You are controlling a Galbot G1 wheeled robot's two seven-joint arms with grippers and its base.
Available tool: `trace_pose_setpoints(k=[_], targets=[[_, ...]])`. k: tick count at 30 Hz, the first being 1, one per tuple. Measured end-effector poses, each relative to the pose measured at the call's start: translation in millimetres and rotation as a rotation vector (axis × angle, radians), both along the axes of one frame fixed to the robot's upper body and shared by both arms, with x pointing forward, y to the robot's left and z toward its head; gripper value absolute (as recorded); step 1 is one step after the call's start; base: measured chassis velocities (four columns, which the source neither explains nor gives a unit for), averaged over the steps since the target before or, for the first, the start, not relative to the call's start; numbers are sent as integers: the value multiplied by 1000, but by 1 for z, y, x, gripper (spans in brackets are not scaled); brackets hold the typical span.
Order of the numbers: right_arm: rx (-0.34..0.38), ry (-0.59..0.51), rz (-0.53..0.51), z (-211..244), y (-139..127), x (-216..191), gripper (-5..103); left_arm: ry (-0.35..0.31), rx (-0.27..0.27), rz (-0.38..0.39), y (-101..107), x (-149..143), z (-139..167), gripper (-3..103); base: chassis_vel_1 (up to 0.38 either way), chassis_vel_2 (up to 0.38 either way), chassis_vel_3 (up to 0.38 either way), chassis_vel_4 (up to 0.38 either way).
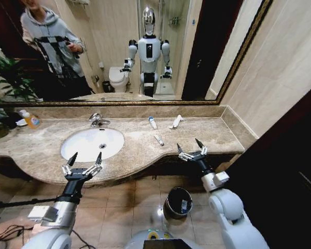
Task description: Pick up the trash from the sink and place it in the trash bin.
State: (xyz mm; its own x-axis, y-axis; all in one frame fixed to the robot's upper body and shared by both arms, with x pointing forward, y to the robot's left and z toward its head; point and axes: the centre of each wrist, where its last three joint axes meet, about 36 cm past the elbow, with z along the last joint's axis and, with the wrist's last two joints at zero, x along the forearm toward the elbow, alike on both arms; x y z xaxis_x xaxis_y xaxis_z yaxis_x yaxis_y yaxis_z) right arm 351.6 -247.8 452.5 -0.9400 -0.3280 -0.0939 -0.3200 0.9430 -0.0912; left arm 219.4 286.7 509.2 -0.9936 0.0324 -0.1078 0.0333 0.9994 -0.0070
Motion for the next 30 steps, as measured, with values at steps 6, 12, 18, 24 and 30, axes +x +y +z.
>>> trace_pose_setpoints(k=[6,12,18,24,30], targets=[[-19,19,78,-3,15,37,100,0,0,0,0,0,0,100,0,0,0,0],[-38,49,175,-4,45,65,100,0,0,0,0,0,0,100,0,0,0,0],[-79,128,191,-28,64,101,100,0,0,0,0,0,0,100,0,0,0,0],[-122,174,146,-50,82,144,100,0,0,0,0,0,0,100,0,0,0,0],[-144,167,118,-57,82,157,99,0,0,0,0,0,0,100,0,0,0,0]])
